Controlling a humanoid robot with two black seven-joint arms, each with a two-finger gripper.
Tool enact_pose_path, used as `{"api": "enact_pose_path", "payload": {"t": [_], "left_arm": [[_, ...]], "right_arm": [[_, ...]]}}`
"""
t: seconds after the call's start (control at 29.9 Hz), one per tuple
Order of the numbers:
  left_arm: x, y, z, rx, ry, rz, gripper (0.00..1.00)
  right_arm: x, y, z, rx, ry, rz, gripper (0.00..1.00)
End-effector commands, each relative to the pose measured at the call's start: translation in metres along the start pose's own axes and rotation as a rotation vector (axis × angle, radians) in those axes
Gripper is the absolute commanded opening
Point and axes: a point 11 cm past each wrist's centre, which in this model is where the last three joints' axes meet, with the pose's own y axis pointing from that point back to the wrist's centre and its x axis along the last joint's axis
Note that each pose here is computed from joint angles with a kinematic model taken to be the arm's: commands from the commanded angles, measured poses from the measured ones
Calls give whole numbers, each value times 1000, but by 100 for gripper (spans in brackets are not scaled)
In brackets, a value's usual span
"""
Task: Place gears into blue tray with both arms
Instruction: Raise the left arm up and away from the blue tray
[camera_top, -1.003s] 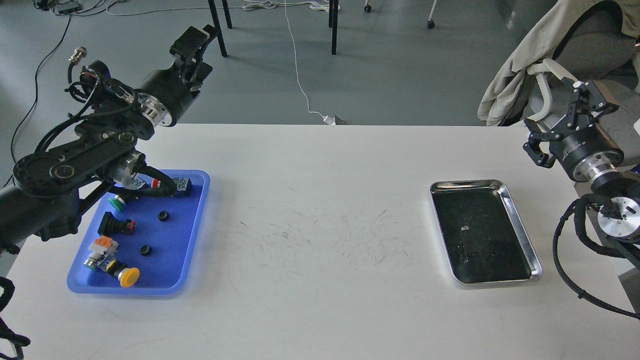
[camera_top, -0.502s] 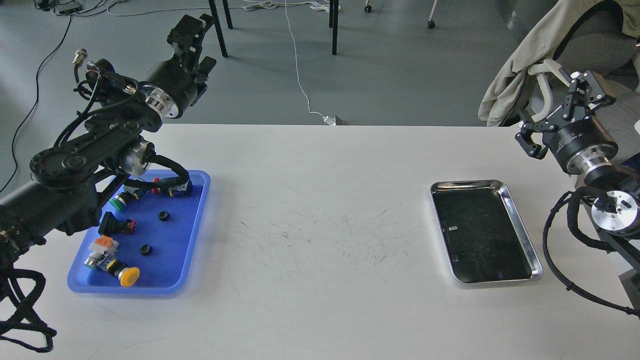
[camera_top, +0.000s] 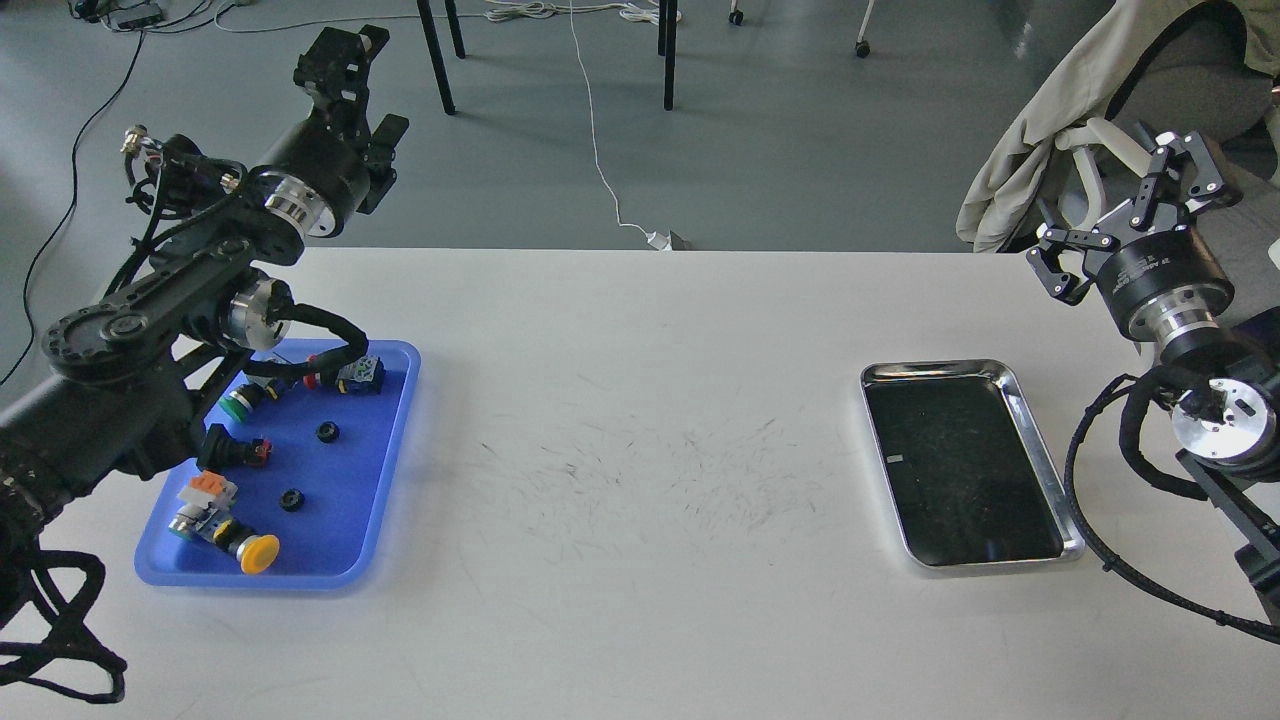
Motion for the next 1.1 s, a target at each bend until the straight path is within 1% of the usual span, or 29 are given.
{"api": "enact_pose_path", "payload": {"t": [0.0, 0.1, 0.17, 0.3, 0.37, 0.43, 0.57, 0.7, 0.84, 1.0, 1.07], "left_arm": [[4, 1, -3, 2, 74, 33, 98], [10, 5, -11, 21, 108, 71, 98], [14, 8, -13, 9, 99, 88, 98], [19, 10, -2, -117, 46, 117, 98], [18, 11, -1, -147, 14, 115, 98], [16, 12, -8, -106, 5, 104, 98], [27, 14, -9, -75, 106, 142, 99], [21, 13, -23, 28, 243, 150, 99], [25, 8, -16, 13, 343, 178, 99], [25, 6, -20, 70, 444, 194, 99], [18, 5, -23, 74, 461, 189, 99]], "right_arm": [[8, 6, 8, -3, -47, 30, 99], [10, 8, 12, -6, -55, 37, 99], [11, 8, 11, -3, -51, 40, 99], [14, 8, 6, 2, -33, 46, 99], [15, 9, 6, -6, -18, 45, 99], [18, 9, 3, -16, 2, 54, 99], [20, 9, 1, -16, 6, 67, 99], [22, 10, 6, -41, -69, 95, 99], [20, 10, 10, -45, -86, 96, 99], [19, 9, 10, -40, -87, 92, 99], [16, 8, 10, -36, -93, 87, 99]]}}
